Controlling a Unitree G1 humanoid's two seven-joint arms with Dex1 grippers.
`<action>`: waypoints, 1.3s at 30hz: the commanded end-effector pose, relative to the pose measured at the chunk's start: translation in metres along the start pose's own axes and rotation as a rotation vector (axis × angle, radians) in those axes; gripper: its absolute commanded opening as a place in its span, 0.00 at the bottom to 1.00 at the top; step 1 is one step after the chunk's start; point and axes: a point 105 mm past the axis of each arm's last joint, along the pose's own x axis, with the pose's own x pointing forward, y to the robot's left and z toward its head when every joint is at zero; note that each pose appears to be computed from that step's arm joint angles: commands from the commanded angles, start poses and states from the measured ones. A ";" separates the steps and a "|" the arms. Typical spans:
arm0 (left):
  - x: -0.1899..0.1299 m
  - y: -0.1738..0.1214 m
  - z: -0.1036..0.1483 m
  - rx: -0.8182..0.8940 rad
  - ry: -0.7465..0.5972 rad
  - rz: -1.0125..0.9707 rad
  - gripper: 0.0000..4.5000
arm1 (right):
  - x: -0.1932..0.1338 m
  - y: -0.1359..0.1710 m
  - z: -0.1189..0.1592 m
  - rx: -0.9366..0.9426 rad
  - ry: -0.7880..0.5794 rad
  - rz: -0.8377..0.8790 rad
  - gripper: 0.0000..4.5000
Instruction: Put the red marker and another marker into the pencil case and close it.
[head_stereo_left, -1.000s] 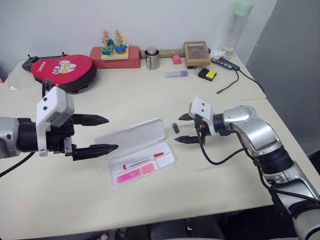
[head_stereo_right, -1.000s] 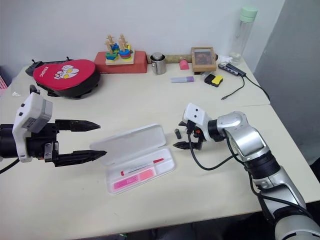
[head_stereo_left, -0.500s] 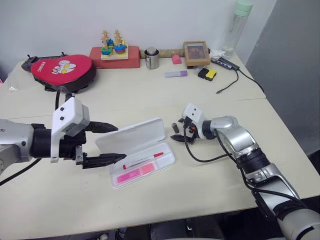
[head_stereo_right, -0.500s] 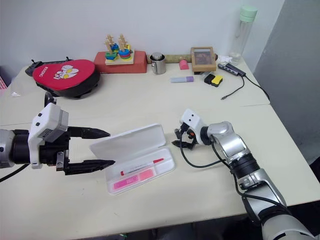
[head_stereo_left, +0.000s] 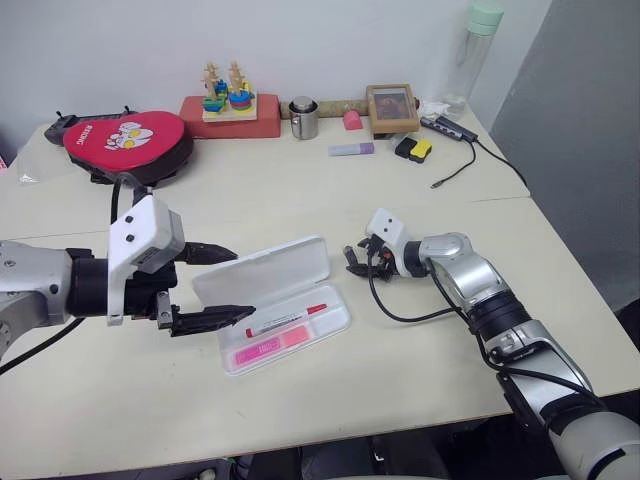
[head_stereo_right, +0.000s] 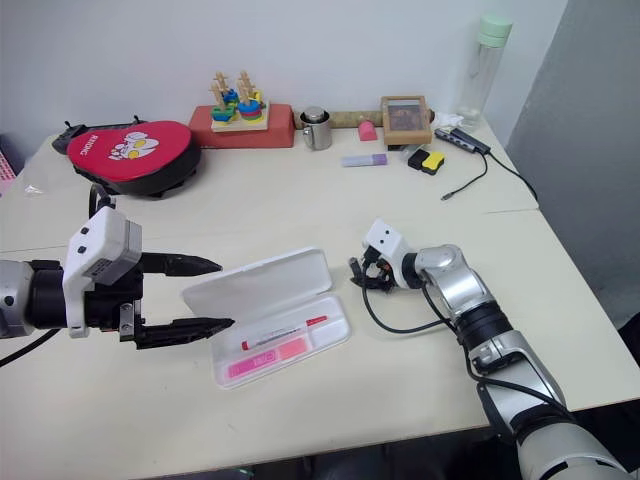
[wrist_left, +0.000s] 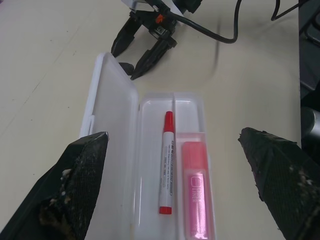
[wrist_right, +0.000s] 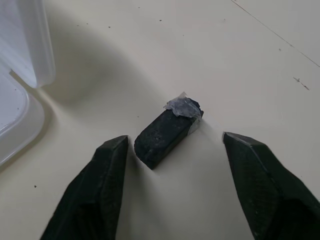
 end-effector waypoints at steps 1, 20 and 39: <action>-0.001 -0.001 0.006 0.029 -0.015 0.013 1.00 | -0.005 -0.008 0.000 -0.013 0.015 -0.035 0.44; 0.002 0.002 0.003 0.001 -0.032 0.038 1.00 | -0.064 -0.014 0.015 -0.109 -0.004 0.022 0.03; -0.008 0.008 -0.013 -0.027 0.034 0.001 1.00 | -0.080 0.080 0.046 -0.400 -0.091 0.470 0.03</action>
